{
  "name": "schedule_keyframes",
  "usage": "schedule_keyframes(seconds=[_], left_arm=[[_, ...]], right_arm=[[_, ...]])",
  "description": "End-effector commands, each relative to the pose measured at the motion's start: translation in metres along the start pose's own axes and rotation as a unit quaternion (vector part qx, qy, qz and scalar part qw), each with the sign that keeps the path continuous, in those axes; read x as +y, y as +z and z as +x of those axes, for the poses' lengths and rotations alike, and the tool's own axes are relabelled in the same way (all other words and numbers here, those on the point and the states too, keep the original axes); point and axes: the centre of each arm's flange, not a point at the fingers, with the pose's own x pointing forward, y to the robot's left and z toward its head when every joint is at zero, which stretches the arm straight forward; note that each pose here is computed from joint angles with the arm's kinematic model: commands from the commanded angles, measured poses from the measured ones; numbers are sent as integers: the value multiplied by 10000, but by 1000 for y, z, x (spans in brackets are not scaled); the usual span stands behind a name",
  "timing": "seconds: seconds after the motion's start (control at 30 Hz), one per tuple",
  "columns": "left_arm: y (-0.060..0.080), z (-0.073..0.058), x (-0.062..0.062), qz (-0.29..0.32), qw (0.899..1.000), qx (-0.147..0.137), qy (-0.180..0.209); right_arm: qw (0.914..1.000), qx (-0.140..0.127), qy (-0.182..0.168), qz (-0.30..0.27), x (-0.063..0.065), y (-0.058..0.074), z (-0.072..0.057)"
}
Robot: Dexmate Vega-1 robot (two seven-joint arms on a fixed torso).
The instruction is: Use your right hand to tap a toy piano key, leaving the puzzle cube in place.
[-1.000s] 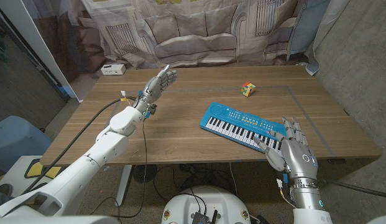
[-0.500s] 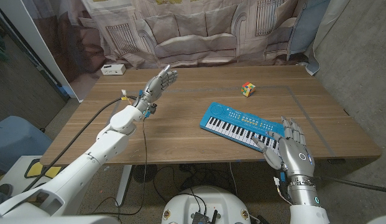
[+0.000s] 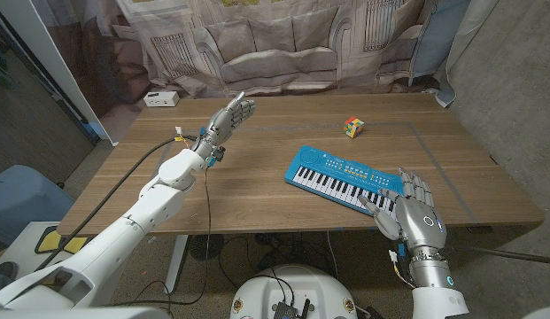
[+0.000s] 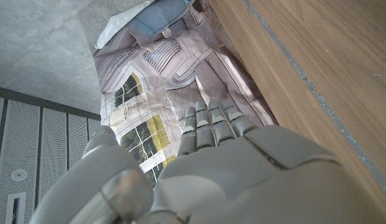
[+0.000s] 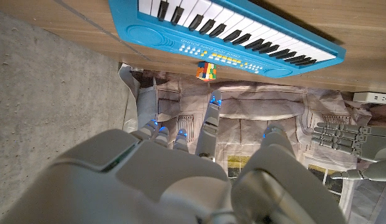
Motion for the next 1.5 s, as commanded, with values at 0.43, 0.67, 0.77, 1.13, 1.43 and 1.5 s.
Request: schedule_keyframes(seconds=[0.43, 0.67, 0.77, 1.13, 1.43, 1.5], left_arm=[[2, 2, -3, 32, 10000, -49, 24], [-1, 1, -5, 2, 10000, -16, 31], [-1, 2, -6, 5, 10000, -15, 34], [-1, 3, -7, -29, 10000, -11, 61], [0, 1, -6, -21, 10000, -34, 72], [0, 1, -6, -28, 10000, -37, 73]], right_arm=[[9992, 119, 364, 63, 3, -7, 10], [9987, 137, 476, 132, 4, -10, 12], [9984, 160, 524, 117, 5, -11, 13], [9980, 190, 603, 68, 6, -10, 15], [9975, 221, 674, 51, 9, -8, 16], [9973, 220, 696, 48, 10, -8, 16]])
